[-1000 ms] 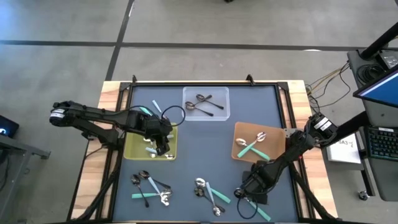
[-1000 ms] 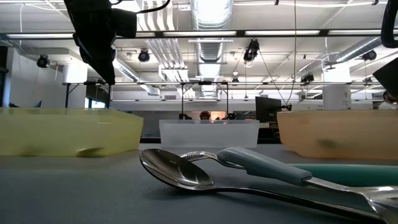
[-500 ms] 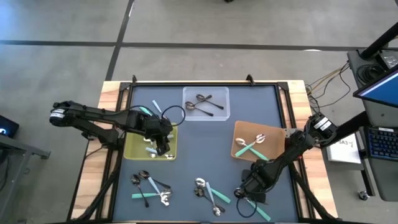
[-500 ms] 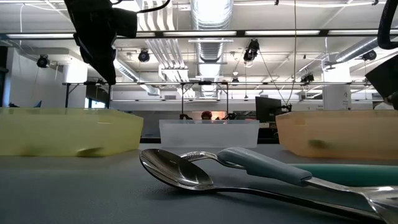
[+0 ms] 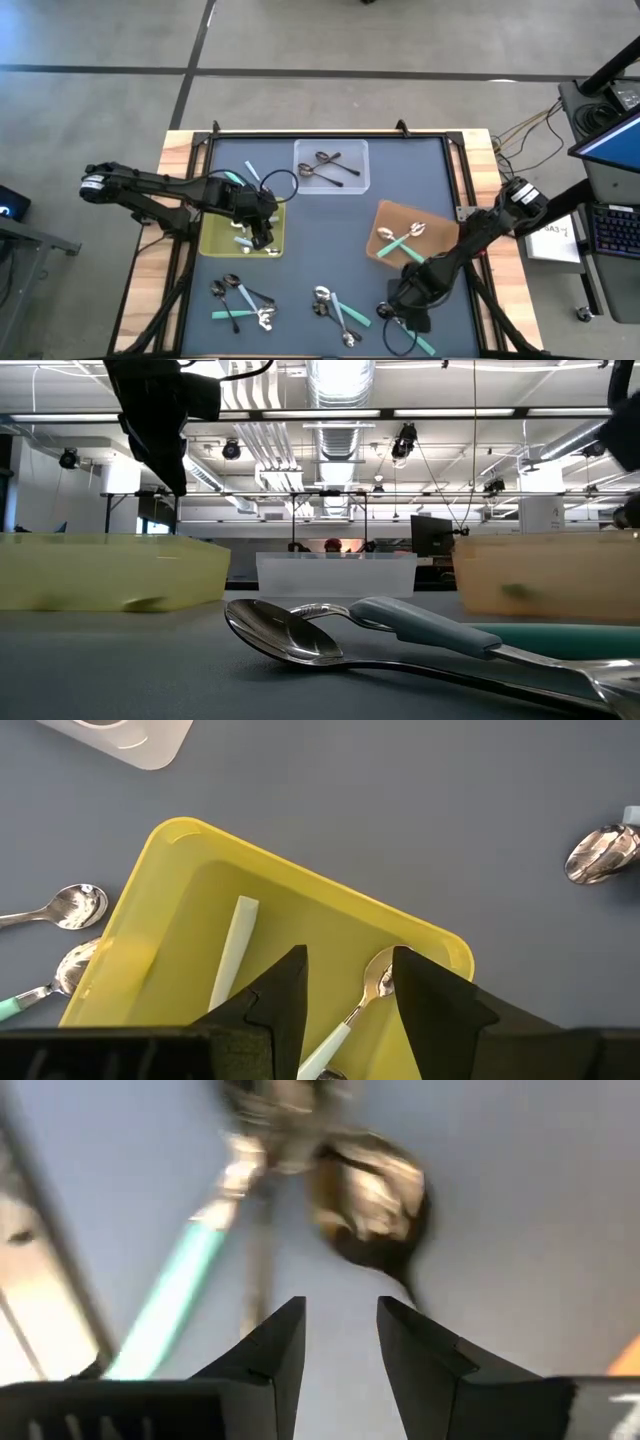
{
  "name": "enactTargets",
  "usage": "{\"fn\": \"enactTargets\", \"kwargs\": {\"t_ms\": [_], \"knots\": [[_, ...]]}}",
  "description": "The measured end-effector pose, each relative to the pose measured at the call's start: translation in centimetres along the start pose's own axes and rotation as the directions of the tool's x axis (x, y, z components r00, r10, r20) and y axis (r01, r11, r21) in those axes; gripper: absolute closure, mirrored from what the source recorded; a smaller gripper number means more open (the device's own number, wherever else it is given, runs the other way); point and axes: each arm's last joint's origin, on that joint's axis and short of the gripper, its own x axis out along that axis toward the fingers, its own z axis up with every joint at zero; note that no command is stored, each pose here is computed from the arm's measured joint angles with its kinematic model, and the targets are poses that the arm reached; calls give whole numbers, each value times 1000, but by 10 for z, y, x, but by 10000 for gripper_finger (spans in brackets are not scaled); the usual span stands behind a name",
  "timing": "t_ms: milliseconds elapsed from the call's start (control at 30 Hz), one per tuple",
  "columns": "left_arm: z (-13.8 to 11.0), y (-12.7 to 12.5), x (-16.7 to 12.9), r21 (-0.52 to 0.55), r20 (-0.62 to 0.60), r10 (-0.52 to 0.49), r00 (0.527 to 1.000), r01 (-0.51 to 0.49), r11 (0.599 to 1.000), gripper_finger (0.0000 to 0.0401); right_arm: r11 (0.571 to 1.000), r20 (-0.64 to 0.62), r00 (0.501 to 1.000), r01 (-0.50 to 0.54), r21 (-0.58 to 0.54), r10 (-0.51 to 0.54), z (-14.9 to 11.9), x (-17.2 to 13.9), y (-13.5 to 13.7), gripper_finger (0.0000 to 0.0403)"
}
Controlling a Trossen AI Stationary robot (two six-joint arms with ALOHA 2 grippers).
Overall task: Sort silverware by color (type)
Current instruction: Put the black spoon into the transparent bin
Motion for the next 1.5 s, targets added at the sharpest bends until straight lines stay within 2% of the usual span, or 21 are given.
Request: {"fn": "enactTargets", "kwargs": {"t_ms": [100,167,367,467,600,700,833,1200,1500], "knots": [[0,0,0,-8,0,0,1000,0,1000,271,994,23,1000,-14,-105,16,-1,-3,4,285],[0,0,0,-16,0,0,1000,0,1000,271,991,30,1000,-6,-131,10,-2,-3,4,286],[0,0,0,-27,1,0,1000,0,1000,272,984,27,1000,11,-177,-6,-4,-3,4,300],[0,0,0,-27,0,0,1000,0,1000,272,986,28,1000,1,-166,4,-4,-5,6,309],[0,0,0,-27,0,0,1000,0,1000,272,981,50,996,-62,-181,72,3,-18,20,322],[0,0,0,-27,1,2,1000,-2,1000,272,969,98,989,-85,-233,111,8,-29,32,327],[0,1,0,-27,12,22,1000,-22,999,271,963,127,990,-29,-269,65,7,-24,31,327],[-1,1,2,-19,8,26,1000,-26,999,272,973,9,996,86,-216,-86,-7,10,2,311],[-1,1,2,-22,7,27,1000,-26,999,272,974,-20,991,123,-191,-130,-13,17,-8,307]]}}
